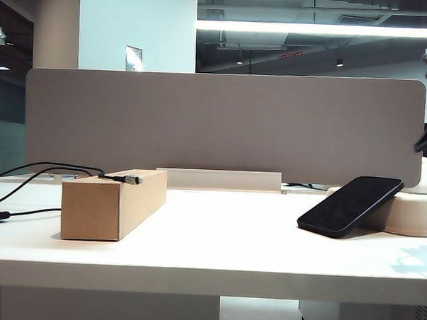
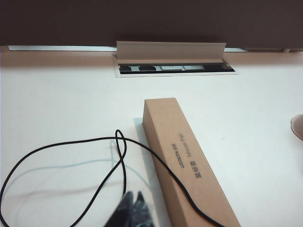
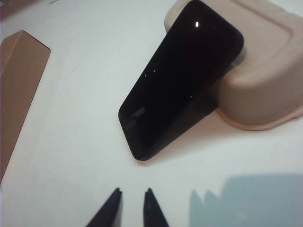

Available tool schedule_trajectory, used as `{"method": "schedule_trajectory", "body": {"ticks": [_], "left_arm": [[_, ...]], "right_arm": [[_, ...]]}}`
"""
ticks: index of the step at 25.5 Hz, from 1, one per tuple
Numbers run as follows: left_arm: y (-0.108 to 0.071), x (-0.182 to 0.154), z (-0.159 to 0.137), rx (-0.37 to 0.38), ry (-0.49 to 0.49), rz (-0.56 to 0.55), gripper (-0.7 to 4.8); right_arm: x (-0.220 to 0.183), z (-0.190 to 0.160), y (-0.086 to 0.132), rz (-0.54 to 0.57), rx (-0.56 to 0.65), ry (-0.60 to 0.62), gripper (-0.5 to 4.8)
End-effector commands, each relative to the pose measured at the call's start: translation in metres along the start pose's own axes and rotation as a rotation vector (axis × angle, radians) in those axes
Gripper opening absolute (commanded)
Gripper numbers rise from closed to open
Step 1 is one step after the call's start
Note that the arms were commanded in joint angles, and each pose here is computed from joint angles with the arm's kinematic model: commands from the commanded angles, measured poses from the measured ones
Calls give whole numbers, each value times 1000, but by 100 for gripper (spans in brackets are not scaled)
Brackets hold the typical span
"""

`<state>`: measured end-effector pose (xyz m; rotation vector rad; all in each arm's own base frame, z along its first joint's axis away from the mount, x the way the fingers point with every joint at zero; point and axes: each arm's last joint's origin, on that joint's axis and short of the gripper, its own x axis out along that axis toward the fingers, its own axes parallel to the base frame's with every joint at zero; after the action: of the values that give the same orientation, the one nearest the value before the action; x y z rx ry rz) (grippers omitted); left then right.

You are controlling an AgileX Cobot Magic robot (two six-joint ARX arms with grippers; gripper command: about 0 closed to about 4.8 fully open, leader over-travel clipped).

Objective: Pick up the charging cable and the phone, plug the charging cable into the charging port on the phone, and finally place them back on the table.

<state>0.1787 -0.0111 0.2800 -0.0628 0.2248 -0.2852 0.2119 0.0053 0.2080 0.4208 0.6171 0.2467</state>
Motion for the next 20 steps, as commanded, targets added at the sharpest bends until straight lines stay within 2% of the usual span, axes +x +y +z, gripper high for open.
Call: {"method": "schedule_trajectory", "body": {"ticks": [1, 6, 9, 13, 18, 20], "left_arm": [[-2, 7, 5, 16, 16, -32, -6], [-13, 18, 11, 113, 64, -102, -6], [-19, 25, 12, 162, 105, -143, -6], [-25, 35, 10, 185, 155, -179, -6], [-36, 50, 1, 257, 267, -249, -6], [-39, 55, -2, 260, 308, -267, -6]], "right_arm": [[9, 4, -1, 38, 10, -19, 122], [28, 2, -9, 68, 105, 10, 277], [39, -1, -14, 76, 136, 30, 323], [50, -3, -19, 103, 188, 46, 339], [66, -5, -25, 129, 274, 31, 339], [71, -6, -27, 138, 300, 31, 339]]}}
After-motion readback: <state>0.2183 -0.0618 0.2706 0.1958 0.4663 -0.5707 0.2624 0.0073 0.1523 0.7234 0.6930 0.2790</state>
